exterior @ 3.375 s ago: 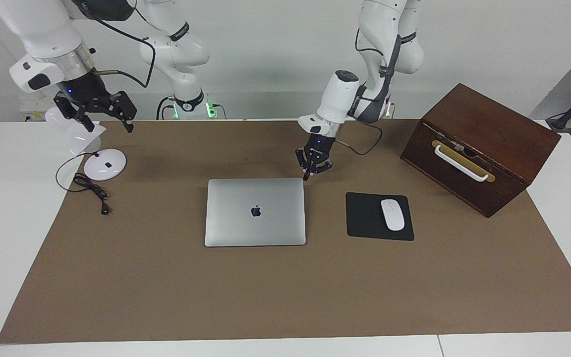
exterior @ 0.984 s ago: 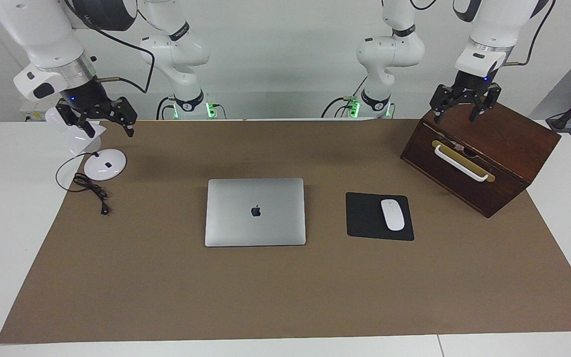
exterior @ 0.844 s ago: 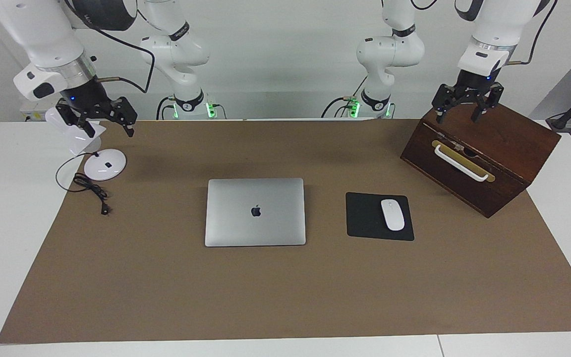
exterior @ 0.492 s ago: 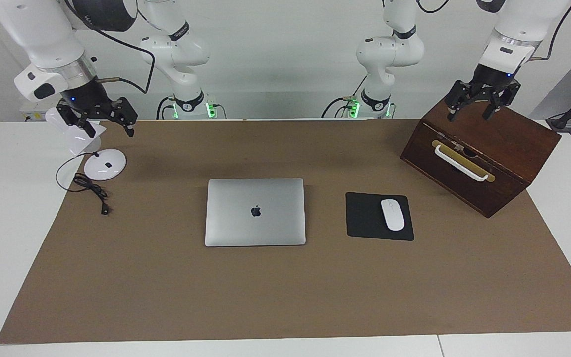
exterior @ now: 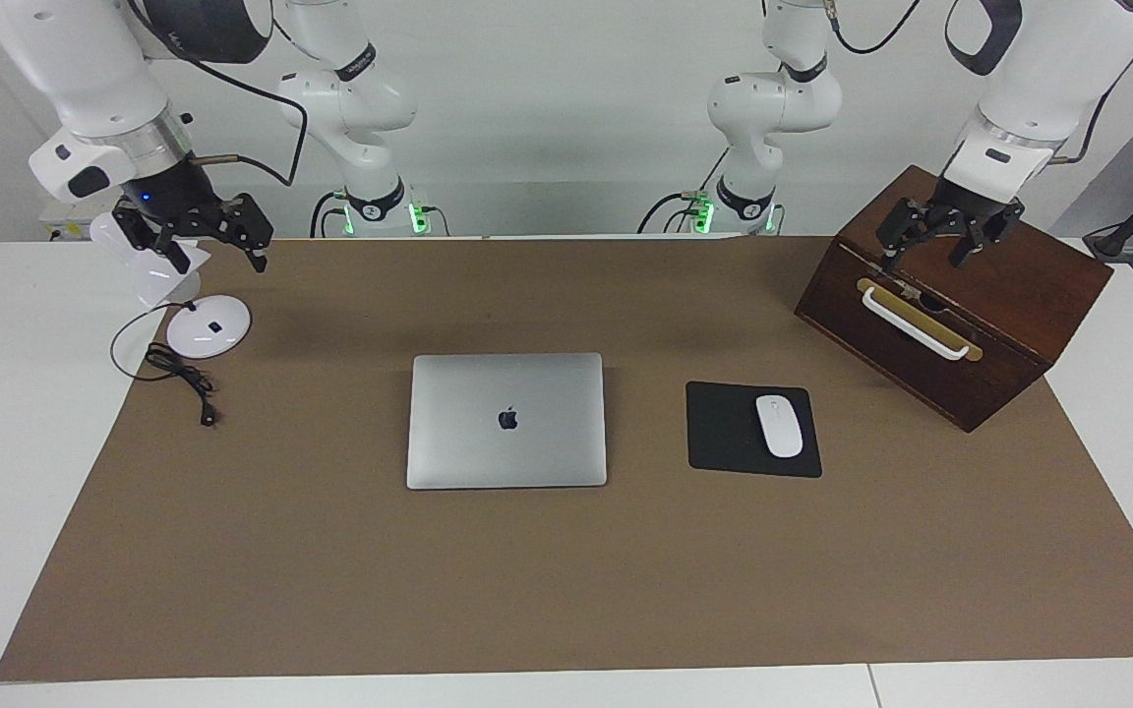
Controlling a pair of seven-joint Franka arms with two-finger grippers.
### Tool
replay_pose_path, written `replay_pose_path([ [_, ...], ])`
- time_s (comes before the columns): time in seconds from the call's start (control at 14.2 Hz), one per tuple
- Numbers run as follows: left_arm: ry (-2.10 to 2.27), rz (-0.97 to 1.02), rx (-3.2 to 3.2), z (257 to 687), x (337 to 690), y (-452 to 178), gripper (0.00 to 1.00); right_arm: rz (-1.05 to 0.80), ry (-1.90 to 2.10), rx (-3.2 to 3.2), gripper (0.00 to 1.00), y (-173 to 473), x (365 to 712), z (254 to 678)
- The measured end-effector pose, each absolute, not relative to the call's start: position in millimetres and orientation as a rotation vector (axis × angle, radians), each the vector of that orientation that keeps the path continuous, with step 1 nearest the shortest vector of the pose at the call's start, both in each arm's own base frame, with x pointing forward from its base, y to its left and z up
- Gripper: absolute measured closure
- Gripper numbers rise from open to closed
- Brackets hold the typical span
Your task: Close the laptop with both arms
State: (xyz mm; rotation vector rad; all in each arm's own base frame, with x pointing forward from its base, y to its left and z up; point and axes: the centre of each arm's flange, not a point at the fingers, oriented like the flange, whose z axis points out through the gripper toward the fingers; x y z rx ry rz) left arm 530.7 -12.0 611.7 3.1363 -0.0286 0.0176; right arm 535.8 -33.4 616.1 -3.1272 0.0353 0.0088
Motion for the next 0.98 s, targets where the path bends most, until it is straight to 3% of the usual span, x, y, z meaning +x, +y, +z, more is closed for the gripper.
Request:
replay_pose_path([
  [0.98, -0.03, 0.024, 3.136, 613.3, 530.8, -12.5, 0.0, 0.011, 0.047, -3.144, 0.0, -39.8, 535.0, 616.0],
])
